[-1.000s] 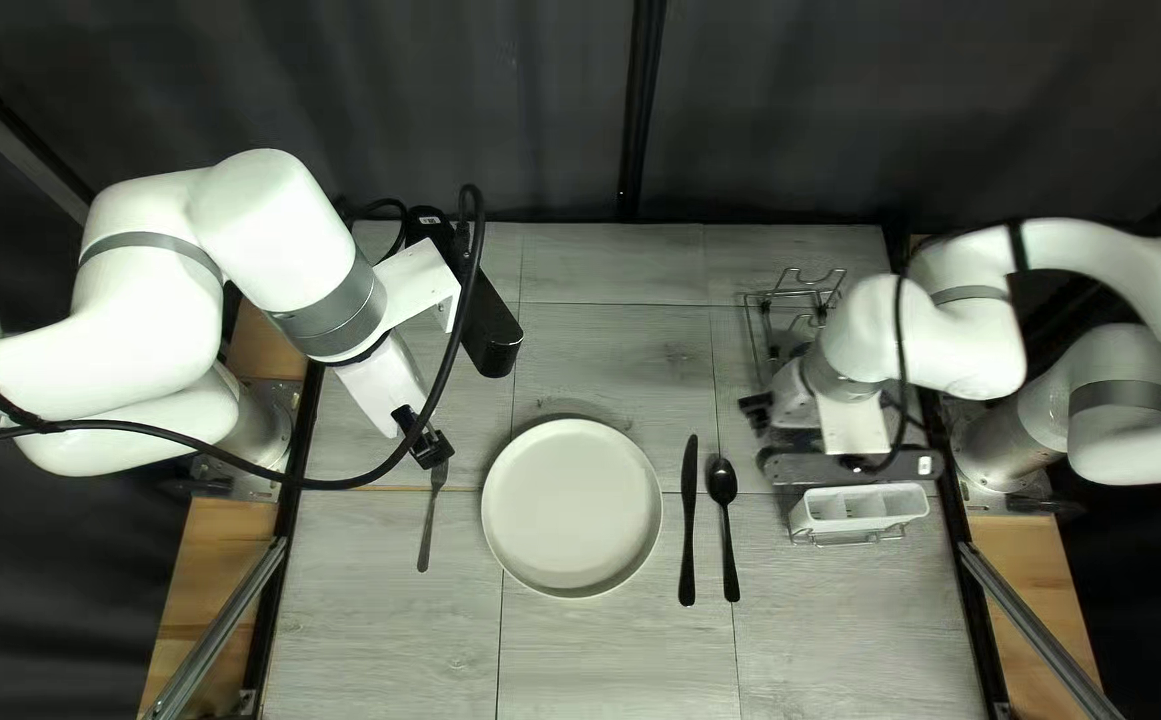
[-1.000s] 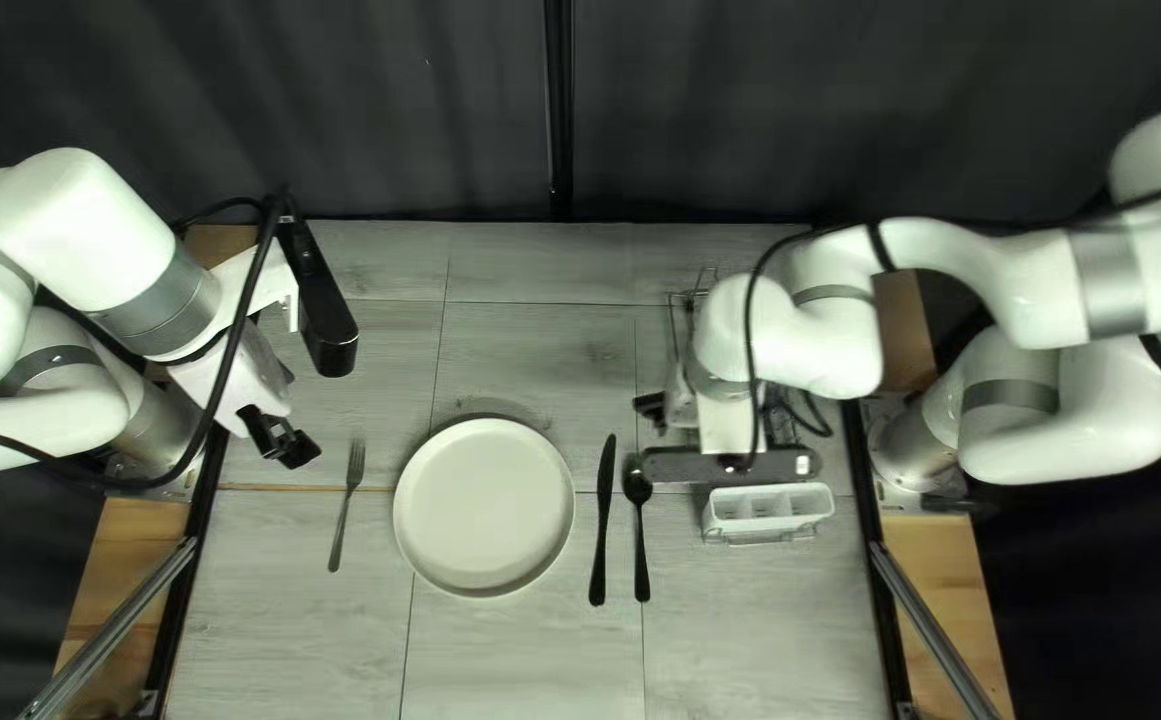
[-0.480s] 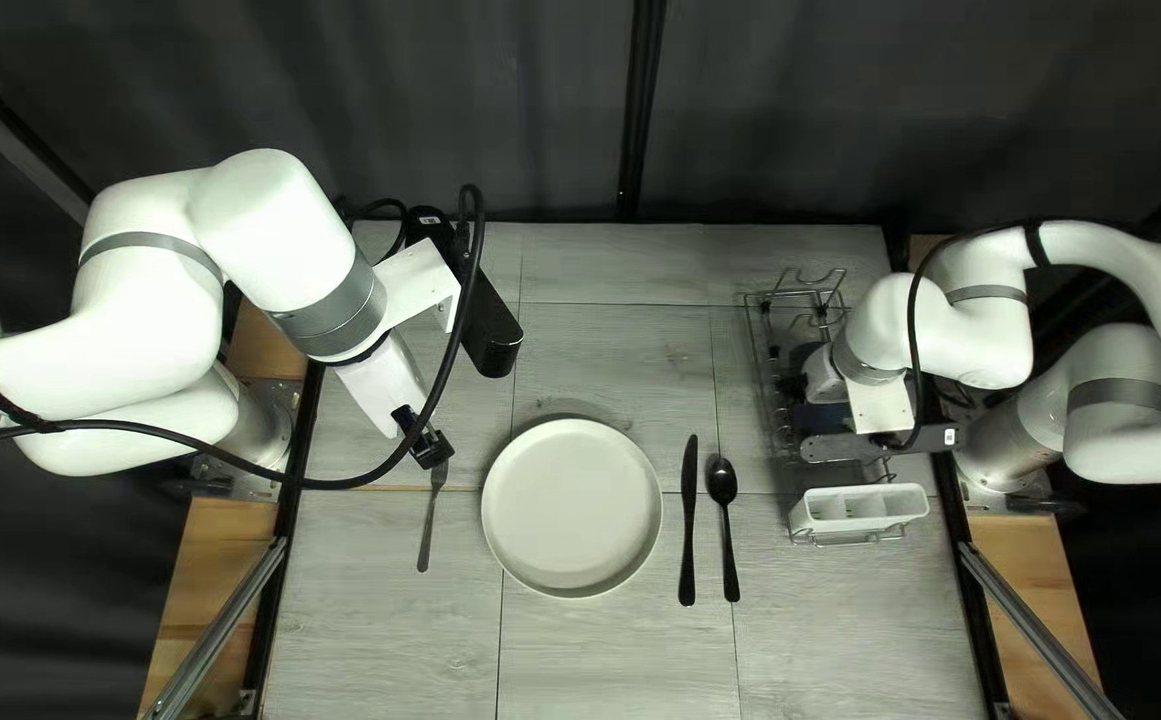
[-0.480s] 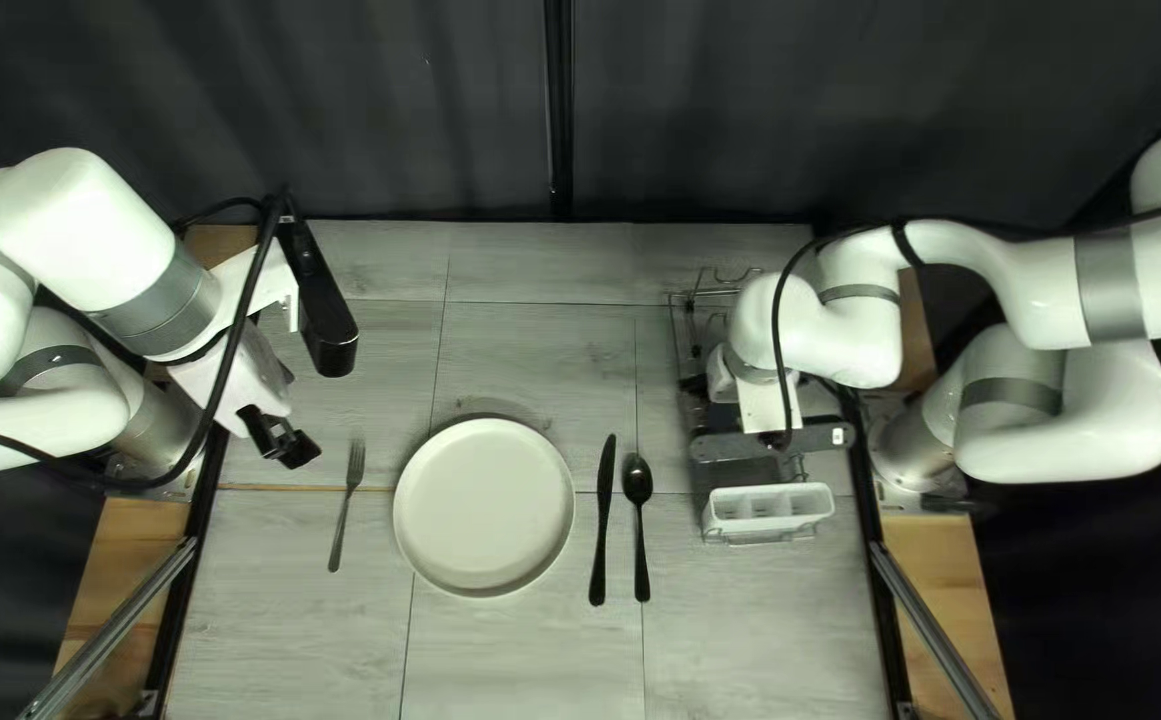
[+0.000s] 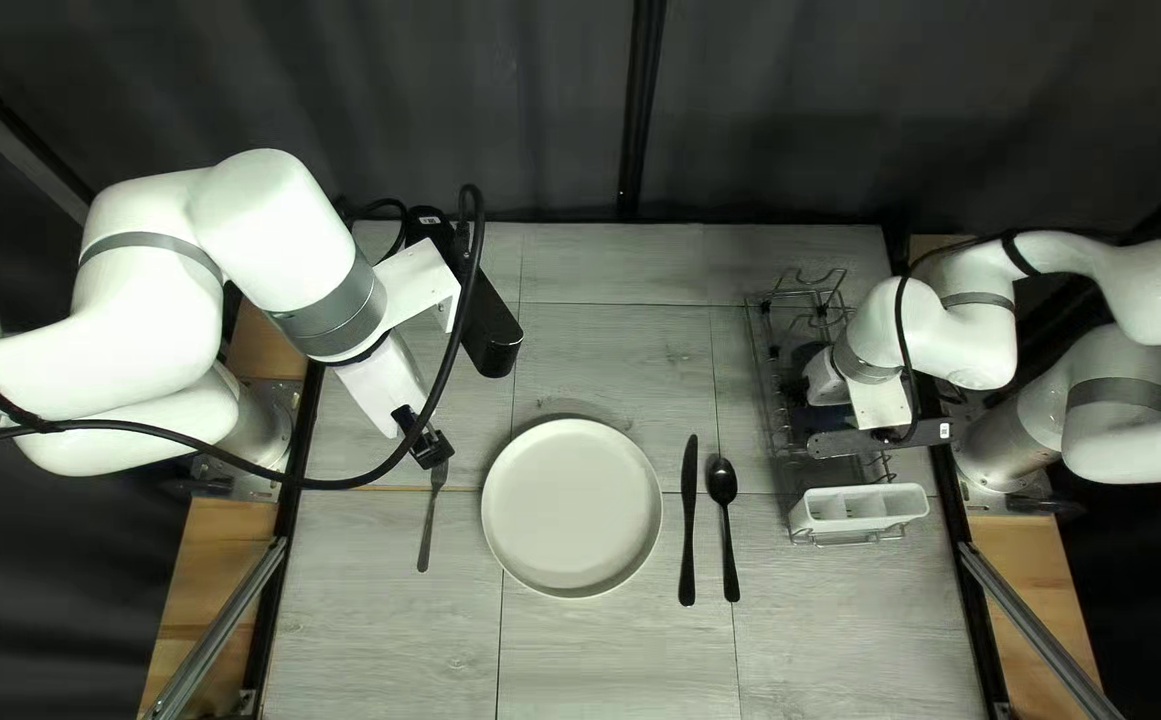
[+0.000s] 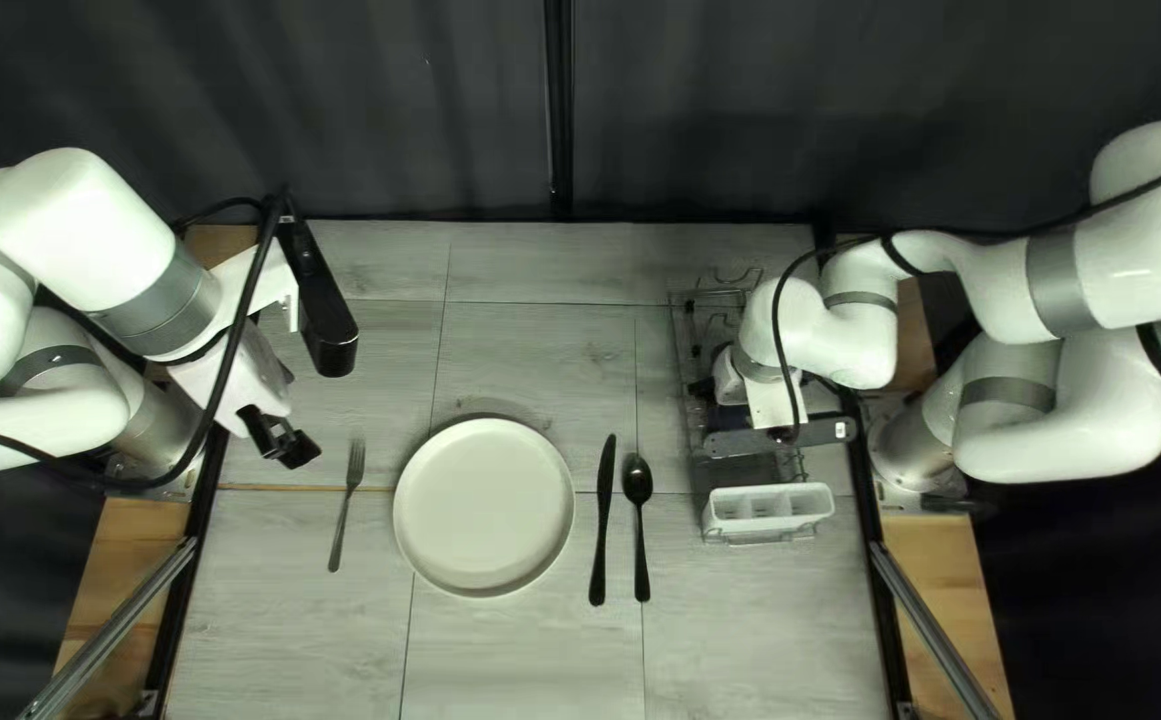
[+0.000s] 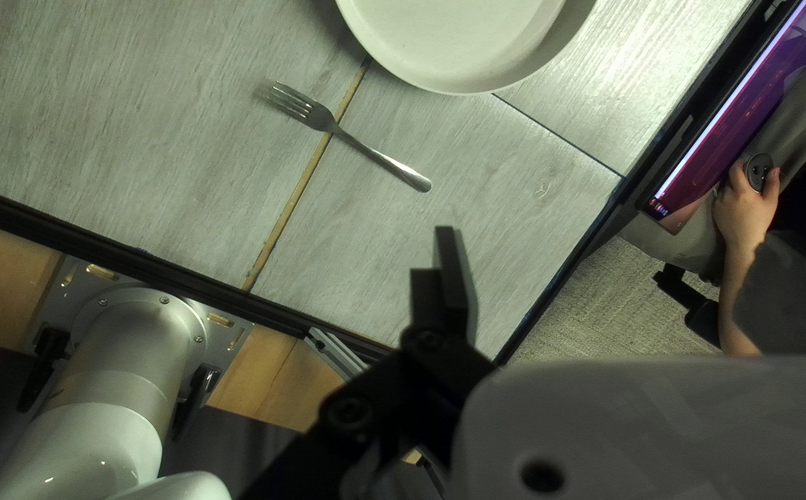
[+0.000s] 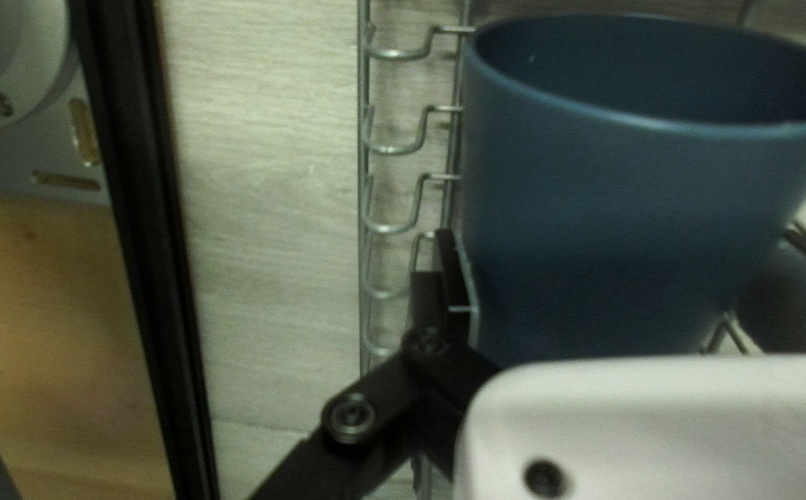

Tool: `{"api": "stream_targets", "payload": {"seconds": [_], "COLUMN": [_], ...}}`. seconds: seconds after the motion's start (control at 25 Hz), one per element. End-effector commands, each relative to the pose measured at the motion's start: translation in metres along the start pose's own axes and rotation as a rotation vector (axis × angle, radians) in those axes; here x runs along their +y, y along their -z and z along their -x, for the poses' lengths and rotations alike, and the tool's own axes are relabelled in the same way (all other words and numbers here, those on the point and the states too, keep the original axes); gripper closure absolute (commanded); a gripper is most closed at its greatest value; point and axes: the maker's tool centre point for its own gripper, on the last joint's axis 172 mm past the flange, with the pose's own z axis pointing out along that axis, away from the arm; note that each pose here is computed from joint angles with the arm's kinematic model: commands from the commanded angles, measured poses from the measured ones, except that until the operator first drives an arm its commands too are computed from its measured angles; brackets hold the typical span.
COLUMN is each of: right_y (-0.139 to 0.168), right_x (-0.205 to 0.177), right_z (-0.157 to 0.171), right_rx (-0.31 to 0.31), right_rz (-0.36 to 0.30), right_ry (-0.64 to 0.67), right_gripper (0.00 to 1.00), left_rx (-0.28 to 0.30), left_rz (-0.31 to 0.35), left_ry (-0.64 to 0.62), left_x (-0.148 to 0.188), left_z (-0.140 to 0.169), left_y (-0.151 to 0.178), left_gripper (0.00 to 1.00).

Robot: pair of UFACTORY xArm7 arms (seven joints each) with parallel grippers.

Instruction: Pick up and place plate onto table. Place down one fork to the left of the plate. Place spoon and knife to the right of the plate. Place cup above the knife and spoon

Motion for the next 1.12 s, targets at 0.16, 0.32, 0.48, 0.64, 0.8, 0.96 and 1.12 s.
{"api": "stream_targets", "payload": {"seconds": [0.16, 0.32, 0.48, 0.64, 0.8, 0.96, 1.12], "right_y": [0.076, 0.120, 0.138, 0.142, 0.136, 0.124, 0.109], "right_x": [0.012, 0.044, 0.090, 0.149, 0.197, 0.236, 0.265], "right_z": [-0.010, -0.028, -0.051, -0.086, -0.113, -0.124, -0.126], "right_rx": [-0.026, -0.028, -0.007, -0.013, -0.058, -0.093, -0.113], "right_rz": [0.033, 0.054, 0.086, 0.127, 0.143, 0.155, 0.178], "right_ry": [-0.067, -0.116, -0.141, -0.116, -0.056, -0.018, -0.008], "right_gripper": [1.00, 1.00, 1.00, 1.00, 1.00, 1.00, 1.00], "left_rx": [0.000, 0.000, 0.000, 0.000, 0.000, 0.000, 0.000], "left_rz": [0.000, 0.000, 0.000, 0.000, 0.000, 0.000, 0.000], "left_ry": [0.000, 0.000, 0.000, 0.000, 0.000, 0.000, 0.000], "left_x": [0.000, 0.000, 0.000, 0.000, 0.000, 0.000, 0.000], "left_z": [0.000, 0.000, 0.000, 0.000, 0.000, 0.000, 0.000], "left_y": [0.000, 0.000, 0.000, 0.000, 0.000, 0.000, 0.000], "left_gripper": [0.00, 0.00, 0.00, 0.00, 0.00, 0.00, 0.00]}}
